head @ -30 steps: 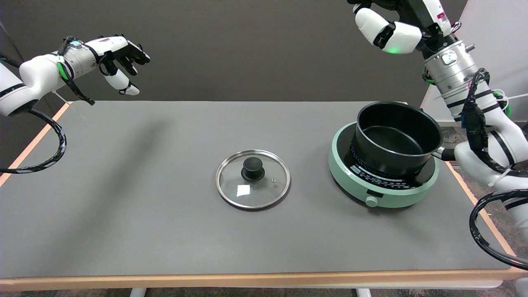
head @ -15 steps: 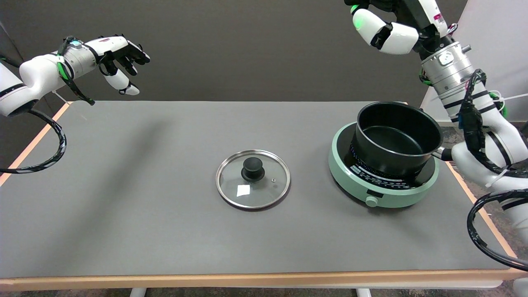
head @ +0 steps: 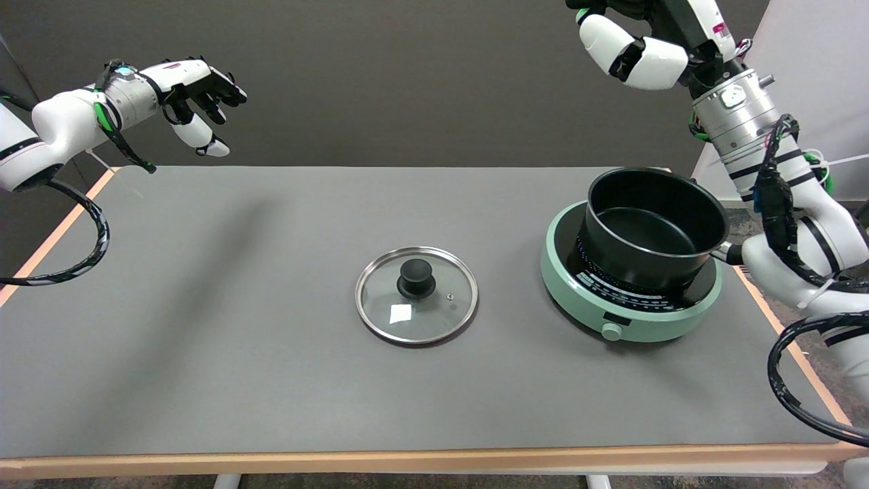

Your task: Pick up the pot.

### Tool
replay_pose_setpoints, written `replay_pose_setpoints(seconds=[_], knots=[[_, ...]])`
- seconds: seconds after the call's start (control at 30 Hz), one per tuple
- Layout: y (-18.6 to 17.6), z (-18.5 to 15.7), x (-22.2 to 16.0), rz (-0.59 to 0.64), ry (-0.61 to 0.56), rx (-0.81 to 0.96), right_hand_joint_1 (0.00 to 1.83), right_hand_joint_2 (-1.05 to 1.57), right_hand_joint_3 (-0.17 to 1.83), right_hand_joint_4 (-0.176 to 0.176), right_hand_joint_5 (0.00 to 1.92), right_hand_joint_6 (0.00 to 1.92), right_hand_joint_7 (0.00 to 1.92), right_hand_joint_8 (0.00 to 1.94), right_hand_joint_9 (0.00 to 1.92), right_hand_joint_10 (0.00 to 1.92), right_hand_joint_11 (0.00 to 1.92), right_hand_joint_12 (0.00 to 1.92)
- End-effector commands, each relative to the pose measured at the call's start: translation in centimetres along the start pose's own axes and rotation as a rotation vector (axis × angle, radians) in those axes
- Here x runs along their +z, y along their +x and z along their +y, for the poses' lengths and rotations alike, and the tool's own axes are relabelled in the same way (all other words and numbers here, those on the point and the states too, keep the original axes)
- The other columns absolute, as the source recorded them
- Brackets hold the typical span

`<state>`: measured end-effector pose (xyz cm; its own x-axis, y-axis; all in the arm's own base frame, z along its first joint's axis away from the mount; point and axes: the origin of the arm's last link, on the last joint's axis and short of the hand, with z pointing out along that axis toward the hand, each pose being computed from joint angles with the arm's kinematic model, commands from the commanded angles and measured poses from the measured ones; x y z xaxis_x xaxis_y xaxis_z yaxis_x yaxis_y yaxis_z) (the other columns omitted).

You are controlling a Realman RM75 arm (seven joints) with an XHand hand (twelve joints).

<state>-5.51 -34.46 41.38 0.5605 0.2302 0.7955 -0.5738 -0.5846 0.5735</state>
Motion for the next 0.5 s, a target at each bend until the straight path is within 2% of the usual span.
replay_pose_setpoints(seconds=[0.03,0.5], knots=[[0.04,-0.03,0.01,0.003,0.001,0.0,0.74,0.63,0.89,0.036,0.54,0.24,0.65,0.2,0.66,0.49,0.52,1.21],[-0.01,-0.03,-0.02,0.002,0.001,0.005,0.74,0.63,0.89,0.036,0.54,0.24,0.65,0.2,0.66,0.5,0.52,1.21]])
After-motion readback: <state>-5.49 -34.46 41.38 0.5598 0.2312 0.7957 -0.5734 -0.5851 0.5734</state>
